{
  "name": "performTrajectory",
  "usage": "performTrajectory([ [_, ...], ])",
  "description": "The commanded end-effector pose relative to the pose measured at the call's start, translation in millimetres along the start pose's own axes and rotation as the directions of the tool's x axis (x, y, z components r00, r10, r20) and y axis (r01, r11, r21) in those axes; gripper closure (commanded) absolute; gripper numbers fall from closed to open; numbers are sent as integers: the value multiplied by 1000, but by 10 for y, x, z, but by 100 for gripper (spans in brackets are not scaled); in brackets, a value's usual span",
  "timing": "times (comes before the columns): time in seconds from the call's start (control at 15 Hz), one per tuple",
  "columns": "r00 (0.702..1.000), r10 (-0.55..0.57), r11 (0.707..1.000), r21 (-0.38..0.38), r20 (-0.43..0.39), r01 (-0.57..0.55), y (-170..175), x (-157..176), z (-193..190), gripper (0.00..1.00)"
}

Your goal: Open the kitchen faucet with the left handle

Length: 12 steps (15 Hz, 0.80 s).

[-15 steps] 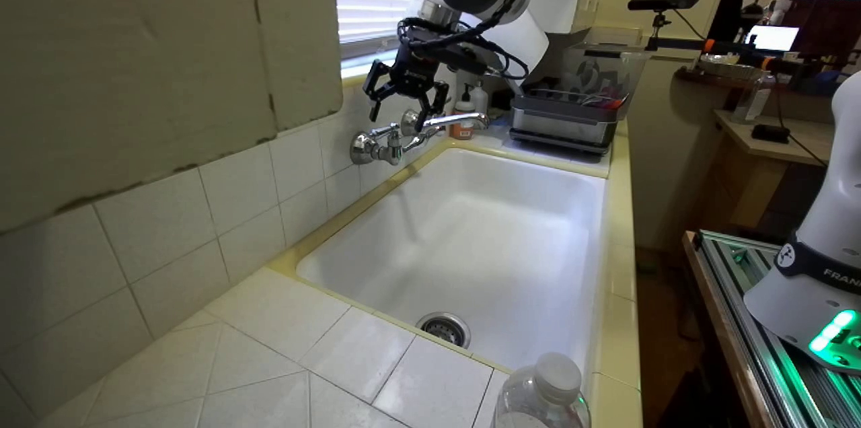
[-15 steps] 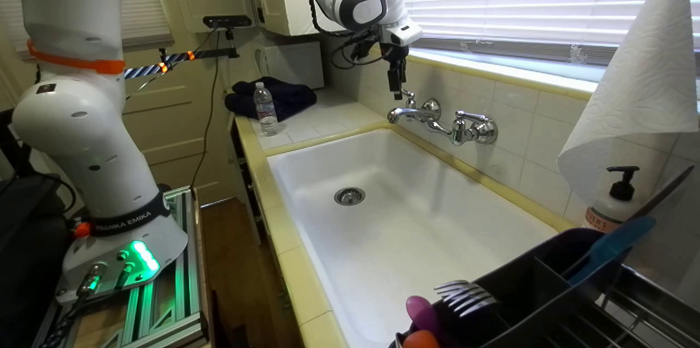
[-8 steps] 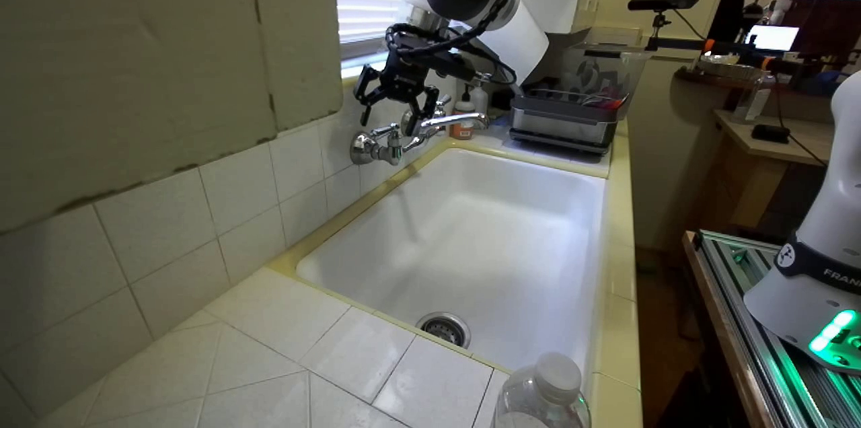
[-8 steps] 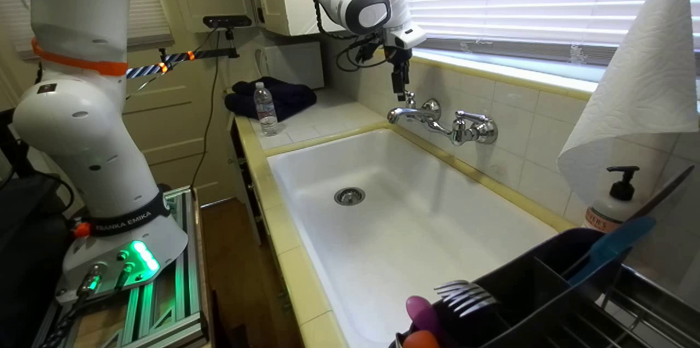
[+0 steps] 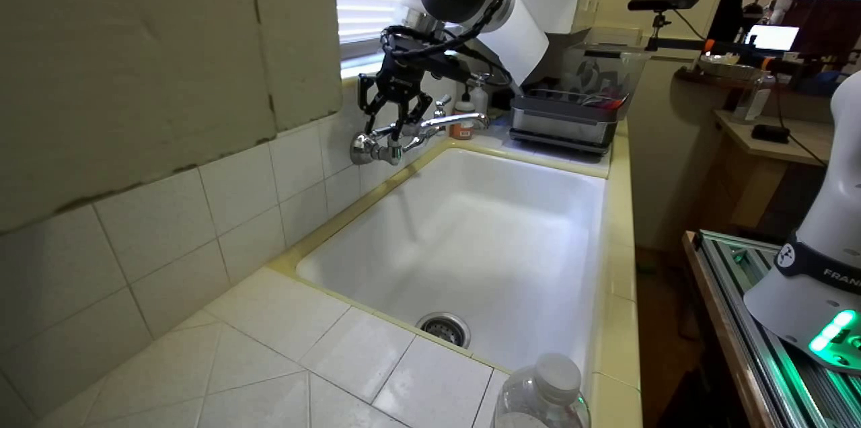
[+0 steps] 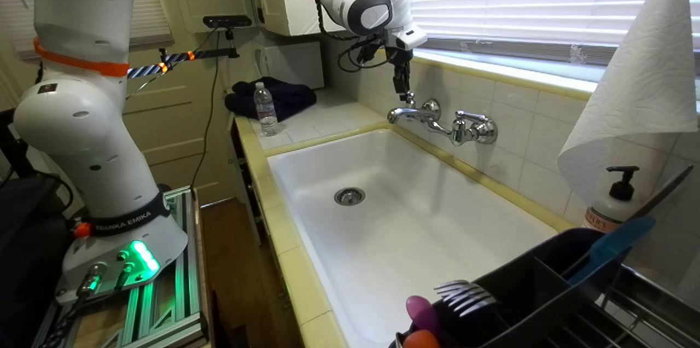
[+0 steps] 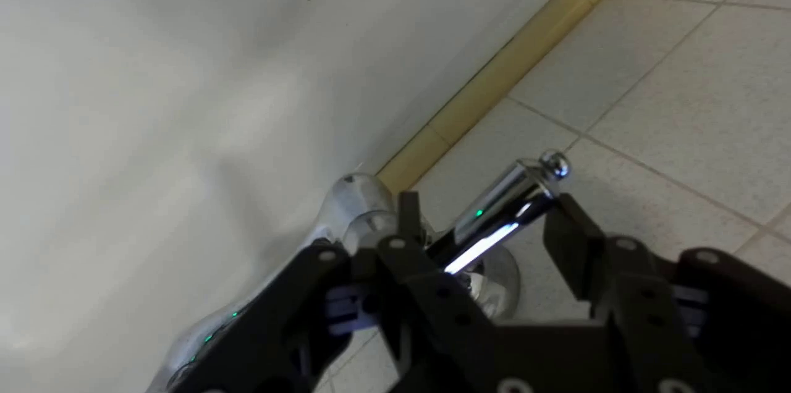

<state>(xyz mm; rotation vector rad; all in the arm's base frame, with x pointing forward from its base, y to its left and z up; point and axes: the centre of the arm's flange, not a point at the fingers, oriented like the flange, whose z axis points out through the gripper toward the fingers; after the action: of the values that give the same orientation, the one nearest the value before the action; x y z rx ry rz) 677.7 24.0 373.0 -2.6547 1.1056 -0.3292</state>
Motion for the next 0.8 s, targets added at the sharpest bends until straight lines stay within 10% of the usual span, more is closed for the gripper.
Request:
performTrajectory([
  [0.0,1000,20,1000,7,11,-20,-70,11,59,53],
  [0.33,999,23,1000,-18,34,-22,-30,18,54,82],
  [0.73,999,8,999,-40,54,-6,-6,17,54,92],
])
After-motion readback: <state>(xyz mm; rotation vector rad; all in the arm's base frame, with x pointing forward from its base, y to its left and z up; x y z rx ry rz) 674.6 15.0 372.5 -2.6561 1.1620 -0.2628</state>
